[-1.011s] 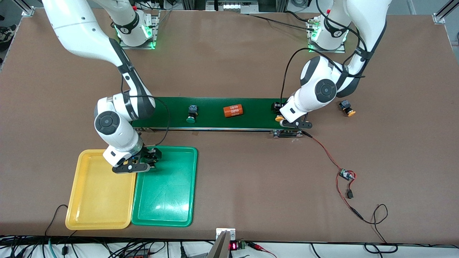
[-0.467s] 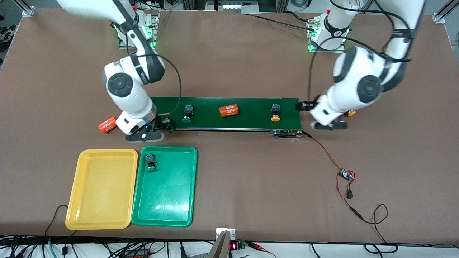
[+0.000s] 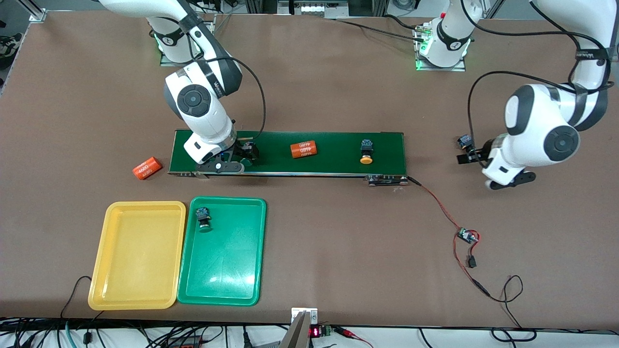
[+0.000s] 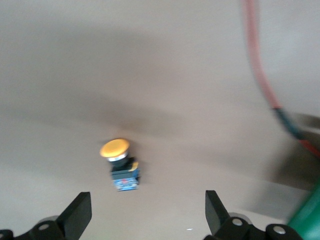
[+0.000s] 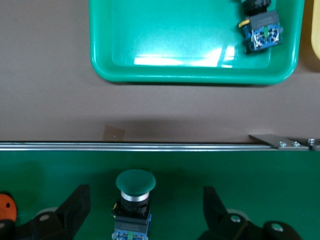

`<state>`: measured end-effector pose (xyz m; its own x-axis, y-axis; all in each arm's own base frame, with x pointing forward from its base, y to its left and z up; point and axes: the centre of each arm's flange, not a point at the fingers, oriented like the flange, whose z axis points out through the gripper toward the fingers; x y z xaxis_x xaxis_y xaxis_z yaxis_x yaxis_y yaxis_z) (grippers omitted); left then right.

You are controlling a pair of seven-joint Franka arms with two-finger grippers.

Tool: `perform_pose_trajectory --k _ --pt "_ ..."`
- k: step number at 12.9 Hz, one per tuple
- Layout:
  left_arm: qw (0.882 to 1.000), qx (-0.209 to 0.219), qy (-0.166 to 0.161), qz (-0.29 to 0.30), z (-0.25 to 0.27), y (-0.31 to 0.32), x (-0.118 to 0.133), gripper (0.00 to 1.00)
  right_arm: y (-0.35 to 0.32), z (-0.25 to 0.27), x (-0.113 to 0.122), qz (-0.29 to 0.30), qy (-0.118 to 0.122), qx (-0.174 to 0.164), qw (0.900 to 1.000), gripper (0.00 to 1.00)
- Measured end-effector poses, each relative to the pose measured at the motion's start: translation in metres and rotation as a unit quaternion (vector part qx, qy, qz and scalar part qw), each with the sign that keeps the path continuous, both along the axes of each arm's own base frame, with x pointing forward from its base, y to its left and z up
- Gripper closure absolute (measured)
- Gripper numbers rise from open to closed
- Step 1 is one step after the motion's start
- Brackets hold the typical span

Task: Sort buttons by color to trays
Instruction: 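Grasp the second green button with the right gripper while the left gripper withdraws, then carry the green button into the green tray and open the right gripper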

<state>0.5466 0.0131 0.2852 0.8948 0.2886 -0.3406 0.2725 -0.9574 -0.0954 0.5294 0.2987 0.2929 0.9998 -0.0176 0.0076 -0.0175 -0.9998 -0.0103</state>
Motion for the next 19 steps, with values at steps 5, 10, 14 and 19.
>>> perform_pose_trajectory --k 5,10,14,19 --pt "1.0 -0.003 -0.008 -0.01 -0.073 0.032 -0.05 0.0 -0.002 -0.032 -0.005 0.0 0.026 -0.007 1.0 0.04" --pt "1.0 0.001 -0.024 -0.011 -0.119 0.035 -0.096 0.07 -0.003 -0.039 -0.006 -0.001 0.033 -0.01 0.999 0.67" --pt "1.0 0.001 -0.025 -0.013 -0.12 0.033 -0.097 0.56 -0.007 -0.018 0.008 0.016 0.012 -0.001 1.0 0.67" --pt "0.999 -0.017 0.002 -0.045 -0.073 -0.001 -0.065 0.59 -0.029 0.075 0.085 0.052 -0.084 0.026 0.995 0.67"
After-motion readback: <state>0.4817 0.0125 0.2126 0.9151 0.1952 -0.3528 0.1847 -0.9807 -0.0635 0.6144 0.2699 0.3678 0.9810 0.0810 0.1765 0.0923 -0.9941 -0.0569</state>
